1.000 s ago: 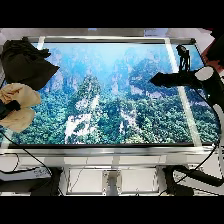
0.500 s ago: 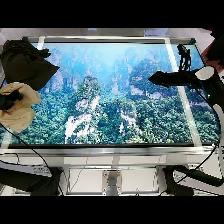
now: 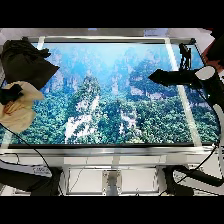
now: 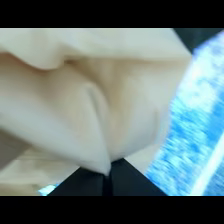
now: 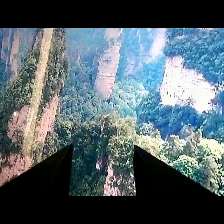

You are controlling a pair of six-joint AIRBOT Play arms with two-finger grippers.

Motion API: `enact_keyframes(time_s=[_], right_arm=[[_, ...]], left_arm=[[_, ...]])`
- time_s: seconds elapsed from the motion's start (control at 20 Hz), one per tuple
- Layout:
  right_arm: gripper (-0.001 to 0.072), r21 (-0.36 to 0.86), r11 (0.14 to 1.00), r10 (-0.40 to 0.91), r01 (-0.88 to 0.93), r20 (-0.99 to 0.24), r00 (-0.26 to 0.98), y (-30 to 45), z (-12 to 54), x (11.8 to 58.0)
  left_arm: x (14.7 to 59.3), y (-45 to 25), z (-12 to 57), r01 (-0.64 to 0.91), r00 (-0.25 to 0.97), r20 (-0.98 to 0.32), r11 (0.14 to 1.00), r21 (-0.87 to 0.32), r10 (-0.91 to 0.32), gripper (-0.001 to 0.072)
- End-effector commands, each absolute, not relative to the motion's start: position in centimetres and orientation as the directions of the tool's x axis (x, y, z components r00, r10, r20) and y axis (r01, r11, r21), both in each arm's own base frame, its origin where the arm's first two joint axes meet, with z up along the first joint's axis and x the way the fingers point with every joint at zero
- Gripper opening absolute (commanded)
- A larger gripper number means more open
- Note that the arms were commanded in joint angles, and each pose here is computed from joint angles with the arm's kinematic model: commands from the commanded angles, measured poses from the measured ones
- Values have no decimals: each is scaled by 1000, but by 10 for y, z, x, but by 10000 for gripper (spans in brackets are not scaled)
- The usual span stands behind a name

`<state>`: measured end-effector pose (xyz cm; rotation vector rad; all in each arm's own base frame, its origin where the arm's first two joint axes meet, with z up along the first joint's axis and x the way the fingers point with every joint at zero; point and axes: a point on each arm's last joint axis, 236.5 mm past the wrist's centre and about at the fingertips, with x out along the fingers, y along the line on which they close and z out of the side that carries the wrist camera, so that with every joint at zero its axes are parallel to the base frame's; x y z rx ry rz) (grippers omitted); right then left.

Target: Fold the shirts.

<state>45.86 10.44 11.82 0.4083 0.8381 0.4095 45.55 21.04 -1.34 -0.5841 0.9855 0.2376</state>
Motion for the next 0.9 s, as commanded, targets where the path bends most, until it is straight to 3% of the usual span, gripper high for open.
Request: enact_keyframes(time_s=[0.0,0.3,0.55,0.75,0.8,0.85], right_arm=[[447,512,843,468,-164,-550,691,97,136,480],[447,511,843,474,-168,-559,680,98,134,477],[447,408,895,424,-179,-656,624,86,111,464],[447,298,935,353,-191,-753,555,70,88,448],[447,274,942,337,-195,-777,532,66,82,442],[447,259,945,326,-200,-800,504,63,77,436]], left_arm=[[455,125,52,-214,546,-786,858,-466,-290,14],[423,-88,152,289,459,-684,823,-488,-567,14],[365,-265,145,610,238,-682,653,-449,-692,14],[323,-378,111,733,135,-670,528,-429,-730,15],[326,-395,101,745,158,-663,529,-406,-732,26],[337,-406,102,744,210,-634,542,-391,-744,189]])
